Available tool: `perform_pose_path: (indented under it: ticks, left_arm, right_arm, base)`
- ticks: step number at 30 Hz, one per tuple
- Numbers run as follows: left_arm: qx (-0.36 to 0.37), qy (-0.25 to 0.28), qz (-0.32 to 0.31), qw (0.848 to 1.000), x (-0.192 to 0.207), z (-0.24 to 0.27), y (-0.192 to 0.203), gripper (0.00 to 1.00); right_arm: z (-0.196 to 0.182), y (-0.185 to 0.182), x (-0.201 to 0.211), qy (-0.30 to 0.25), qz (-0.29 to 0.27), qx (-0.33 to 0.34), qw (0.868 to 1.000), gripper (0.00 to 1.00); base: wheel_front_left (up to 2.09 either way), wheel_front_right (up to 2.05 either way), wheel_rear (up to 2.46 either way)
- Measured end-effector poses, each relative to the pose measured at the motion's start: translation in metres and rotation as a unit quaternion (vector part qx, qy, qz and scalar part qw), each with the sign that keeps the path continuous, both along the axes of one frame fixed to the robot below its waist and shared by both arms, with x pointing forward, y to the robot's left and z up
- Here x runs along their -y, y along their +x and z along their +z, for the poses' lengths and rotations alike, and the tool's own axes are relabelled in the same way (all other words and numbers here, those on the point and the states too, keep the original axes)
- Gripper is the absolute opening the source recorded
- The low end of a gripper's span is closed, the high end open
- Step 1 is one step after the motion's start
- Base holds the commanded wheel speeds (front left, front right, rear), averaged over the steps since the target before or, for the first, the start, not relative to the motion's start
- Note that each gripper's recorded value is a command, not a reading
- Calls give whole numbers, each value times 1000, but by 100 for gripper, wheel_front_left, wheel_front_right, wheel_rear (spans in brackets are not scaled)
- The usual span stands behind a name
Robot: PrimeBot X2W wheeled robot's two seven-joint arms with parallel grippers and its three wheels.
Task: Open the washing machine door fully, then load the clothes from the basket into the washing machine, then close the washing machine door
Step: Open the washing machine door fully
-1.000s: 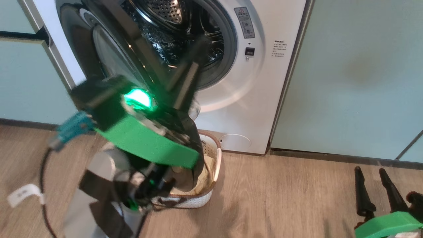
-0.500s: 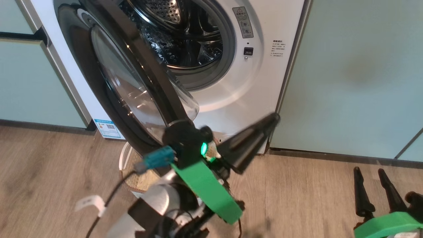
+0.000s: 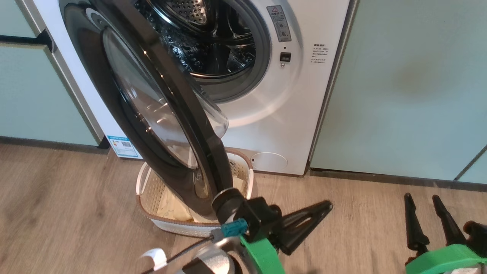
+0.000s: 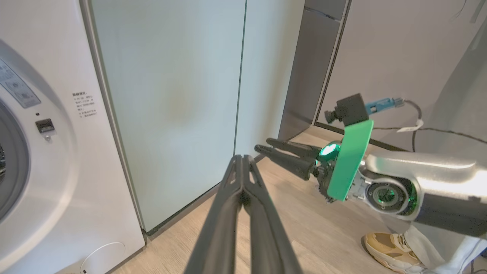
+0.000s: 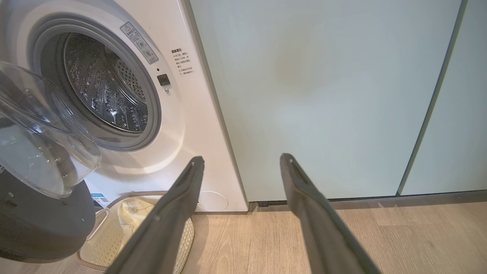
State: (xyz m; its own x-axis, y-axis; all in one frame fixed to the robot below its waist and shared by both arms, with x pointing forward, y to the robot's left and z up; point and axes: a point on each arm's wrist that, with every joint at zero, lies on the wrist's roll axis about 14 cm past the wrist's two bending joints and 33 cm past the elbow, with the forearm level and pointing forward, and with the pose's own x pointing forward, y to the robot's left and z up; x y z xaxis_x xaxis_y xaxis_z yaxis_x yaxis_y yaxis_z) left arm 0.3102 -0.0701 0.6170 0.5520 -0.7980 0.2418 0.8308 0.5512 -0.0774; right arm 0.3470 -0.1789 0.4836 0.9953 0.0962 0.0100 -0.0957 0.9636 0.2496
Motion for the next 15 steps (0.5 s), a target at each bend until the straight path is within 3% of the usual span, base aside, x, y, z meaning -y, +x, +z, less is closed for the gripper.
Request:
perform_pose_path:
  ticks: [7, 15]
  left_arm:
    - [-7, 52, 21, 998, 2, -50, 7, 0]
    - [-36, 66, 66, 995, -6, -84, 21, 0]
  right_arm:
    - [-2, 1, 0, 0, 0, -4, 1000, 100]
    - [-5, 0, 1, 0, -2, -8, 1000, 100]
  base:
    - [0, 0, 0]
    - [0, 0, 0]
